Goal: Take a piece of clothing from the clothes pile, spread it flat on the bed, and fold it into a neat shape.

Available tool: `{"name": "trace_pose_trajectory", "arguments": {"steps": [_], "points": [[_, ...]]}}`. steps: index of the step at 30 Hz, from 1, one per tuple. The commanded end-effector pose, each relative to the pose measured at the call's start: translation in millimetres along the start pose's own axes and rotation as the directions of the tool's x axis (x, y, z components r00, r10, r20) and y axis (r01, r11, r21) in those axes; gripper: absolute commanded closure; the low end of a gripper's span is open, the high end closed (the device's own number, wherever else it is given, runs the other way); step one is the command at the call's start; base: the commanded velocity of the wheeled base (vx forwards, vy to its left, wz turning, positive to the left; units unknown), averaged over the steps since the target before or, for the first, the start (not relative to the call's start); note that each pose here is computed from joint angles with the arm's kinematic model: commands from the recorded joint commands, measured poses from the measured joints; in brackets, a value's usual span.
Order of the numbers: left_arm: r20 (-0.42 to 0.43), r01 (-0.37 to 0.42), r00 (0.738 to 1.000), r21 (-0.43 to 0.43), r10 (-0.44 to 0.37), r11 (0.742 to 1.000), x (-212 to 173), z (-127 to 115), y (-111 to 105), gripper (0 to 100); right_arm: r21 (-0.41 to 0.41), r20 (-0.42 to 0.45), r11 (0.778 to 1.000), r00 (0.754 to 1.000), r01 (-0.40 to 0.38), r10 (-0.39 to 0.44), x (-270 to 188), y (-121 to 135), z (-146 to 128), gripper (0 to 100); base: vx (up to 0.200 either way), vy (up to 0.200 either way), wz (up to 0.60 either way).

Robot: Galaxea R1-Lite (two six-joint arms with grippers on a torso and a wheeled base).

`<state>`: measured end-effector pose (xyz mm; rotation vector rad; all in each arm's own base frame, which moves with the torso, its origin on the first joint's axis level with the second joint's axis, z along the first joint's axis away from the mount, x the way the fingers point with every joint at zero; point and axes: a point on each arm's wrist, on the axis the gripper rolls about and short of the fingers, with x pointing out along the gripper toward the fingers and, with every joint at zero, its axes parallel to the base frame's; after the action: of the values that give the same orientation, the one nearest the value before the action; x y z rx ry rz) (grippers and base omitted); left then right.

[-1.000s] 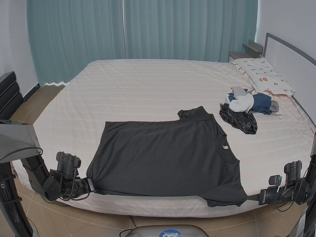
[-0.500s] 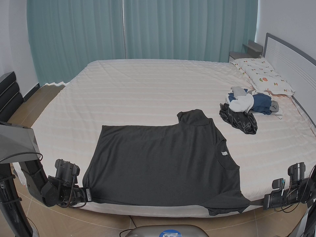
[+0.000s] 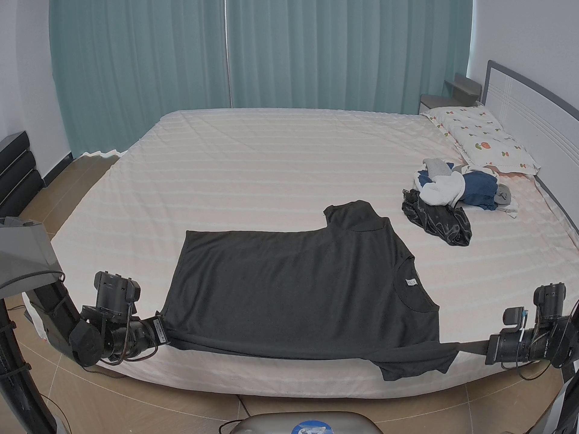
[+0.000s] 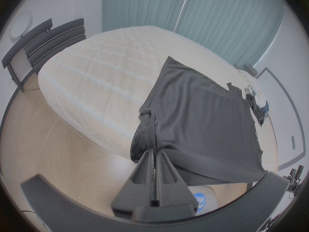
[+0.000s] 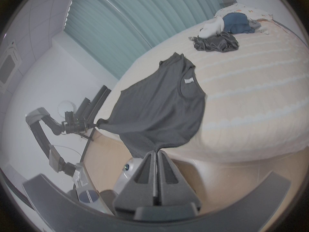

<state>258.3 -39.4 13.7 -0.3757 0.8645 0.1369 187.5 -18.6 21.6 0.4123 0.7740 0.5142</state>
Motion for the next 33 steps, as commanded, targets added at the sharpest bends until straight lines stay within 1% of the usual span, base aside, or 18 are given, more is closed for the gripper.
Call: {"name": "trace_pose_trajectory", "arguments": {"steps": [1,4,8,9,11,12,16,18,19,26,29,33], "points": [[0.062,0.034,0.998,-0.032,-0.032,0.999,5,19,-7,100,0.002,0.067,0.999,0.997,-0.042,0.041,11,-6,25,100,0.000,0.000,0.00],[0.084,0.046,0.996,-0.048,-0.041,0.998,14,29,-11,100,0.011,0.090,0.999,0.995,-0.050,0.049,20,-11,40,100,0.000,0.000,0.00],[0.099,0.052,0.994,-0.058,-0.047,0.997,22,36,-15,100,0.010,0.094,0.998,0.994,-0.059,0.057,30,-15,48,100,0.000,0.000,0.00],[0.104,0.056,0.993,-0.058,-0.049,0.997,28,40,-17,100,0.001,0.092,0.998,0.994,-0.067,0.067,39,-16,53,100,0.000,0.000,0.00],[0.100,0.053,0.994,-0.058,-0.047,0.997,32,41,-18,100,-0.008,0.093,0.997,0.993,-0.071,0.072,44,-17,57,100,0.000,0.000,0.00],[0.089,0.047,0.995,-0.059,-0.042,0.997,39,44,-20,100,-0.013,0.097,0.997,0.993,-0.073,0.074,52,-21,63,100,0.000,0.000,0.00],[0.083,0.043,0.996,-0.069,-0.037,0.997,48,52,-25,100,-0.006,0.111,0.998,0.992,-0.056,0.056,65,-25,73,100,0.000,0.000,0.00],[0.107,0.060,0.993,-0.128,-0.046,0.990,57,64,-31,100,0.014,0.124,0.999,0.991,-0.051,0.049,75,-30,81,100,0.000,0.000,0.00],[0.116,0.067,0.992,-0.152,-0.049,0.986,61,68,-33,100,0.026,0.124,0.998,0.991,-0.055,0.052,80,-32,83,100,0.000,0.000,0.00],[0.087,0.056,0.995,-0.166,-0.042,0.985,81,72,-38,100,0.058,0.120,0.997,0.991,-0.058,0.051,94,-43,85,100,0.000,0.000,0.00],[0.094,0.064,0.995,-0.202,-0.045,0.977,94,76,-41,100,0.074,0.118,0.996,0.992,-0.048,0.039,99,-47,85,100,0.000,0.000,0.00],[0.081,0.057,0.996,-0.208,-0.040,0.977,93,74,-40,100,0.076,0.155,0.995,0.987,-0.058,0.046,95,-45,89,100,0.000,0.000,0.00]]}}
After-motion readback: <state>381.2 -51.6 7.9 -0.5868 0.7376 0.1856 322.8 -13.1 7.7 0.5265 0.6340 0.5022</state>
